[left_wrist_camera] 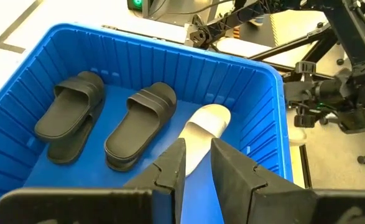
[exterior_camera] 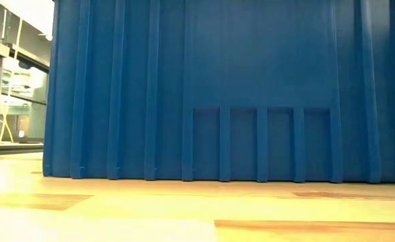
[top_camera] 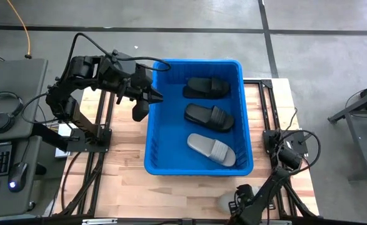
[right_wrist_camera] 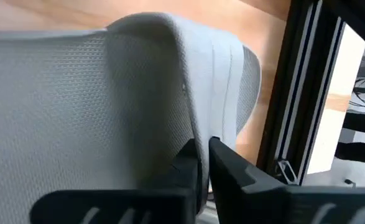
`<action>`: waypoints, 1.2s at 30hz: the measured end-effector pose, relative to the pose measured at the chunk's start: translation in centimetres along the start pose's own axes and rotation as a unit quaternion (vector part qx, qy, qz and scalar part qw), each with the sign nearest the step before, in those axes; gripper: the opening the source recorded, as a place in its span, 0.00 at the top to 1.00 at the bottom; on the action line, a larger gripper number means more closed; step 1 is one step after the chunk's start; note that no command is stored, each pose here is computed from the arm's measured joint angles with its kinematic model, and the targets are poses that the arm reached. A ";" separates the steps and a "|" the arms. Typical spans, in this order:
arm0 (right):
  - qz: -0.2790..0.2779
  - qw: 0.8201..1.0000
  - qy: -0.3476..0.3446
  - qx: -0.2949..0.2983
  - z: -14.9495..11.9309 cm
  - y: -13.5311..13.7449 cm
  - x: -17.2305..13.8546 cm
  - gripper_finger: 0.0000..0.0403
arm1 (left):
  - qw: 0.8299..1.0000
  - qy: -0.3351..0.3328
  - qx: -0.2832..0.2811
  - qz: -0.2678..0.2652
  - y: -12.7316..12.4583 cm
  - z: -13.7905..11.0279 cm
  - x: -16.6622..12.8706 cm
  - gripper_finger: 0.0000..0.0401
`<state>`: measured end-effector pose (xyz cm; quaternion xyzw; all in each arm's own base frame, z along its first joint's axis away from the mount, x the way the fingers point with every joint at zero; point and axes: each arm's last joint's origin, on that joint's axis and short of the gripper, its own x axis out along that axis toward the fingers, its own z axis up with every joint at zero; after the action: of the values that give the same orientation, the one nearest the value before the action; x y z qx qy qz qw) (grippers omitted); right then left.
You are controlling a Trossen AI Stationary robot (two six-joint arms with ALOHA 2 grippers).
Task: Pick and place slides into bin
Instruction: Stack the gray slipper on the gray slipper in the blue bin
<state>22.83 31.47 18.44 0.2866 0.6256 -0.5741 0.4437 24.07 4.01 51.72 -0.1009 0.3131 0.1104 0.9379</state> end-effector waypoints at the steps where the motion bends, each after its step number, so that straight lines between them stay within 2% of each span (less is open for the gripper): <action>1: 0.002 1.000 0.001 -0.003 -0.1 -0.1 -0.1 0.96 | 1.000 0.000 0.000 0.000 0.0 0.0 0.0 0.83; 5: 0.028 0.999 0.010 -0.027 -0.8 -0.4 -1.3 0.98 | 1.000 0.000 0.005 0.000 0.0 0.0 0.0 0.83; 13: 0.129 0.989 0.004 -0.067 -1.4 -0.8 -5.1 0.99 | 1.000 -0.001 0.015 0.001 0.0 0.0 0.0 0.83; 20: 0.225 0.969 0.000 -0.100 -1.6 -1.7 -8.9 1.00 | 1.000 -0.001 0.031 0.002 0.0 0.0 0.0 0.83; 26: 0.340 0.932 -0.023 -0.124 -1.3 -3.3 -13.2 1.00 | 0.999 0.008 0.032 0.002 0.0 -0.1 0.0 0.83; 30: 0.425 0.895 -0.036 -0.133 -0.6 -4.4 -15.1 1.00 | 0.999 0.013 0.032 0.002 0.0 -0.3 0.0 0.83; 36: 0.516 0.843 -0.075 -0.135 1.0 -7.1 -18.2 1.00 | 0.999 0.013 0.031 -0.002 0.0 -0.3 -0.2 0.83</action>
<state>24.93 31.99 37.90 0.4617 0.4234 -0.1918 0.7555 23.69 3.93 51.59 -0.0734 0.3288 0.0973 0.9365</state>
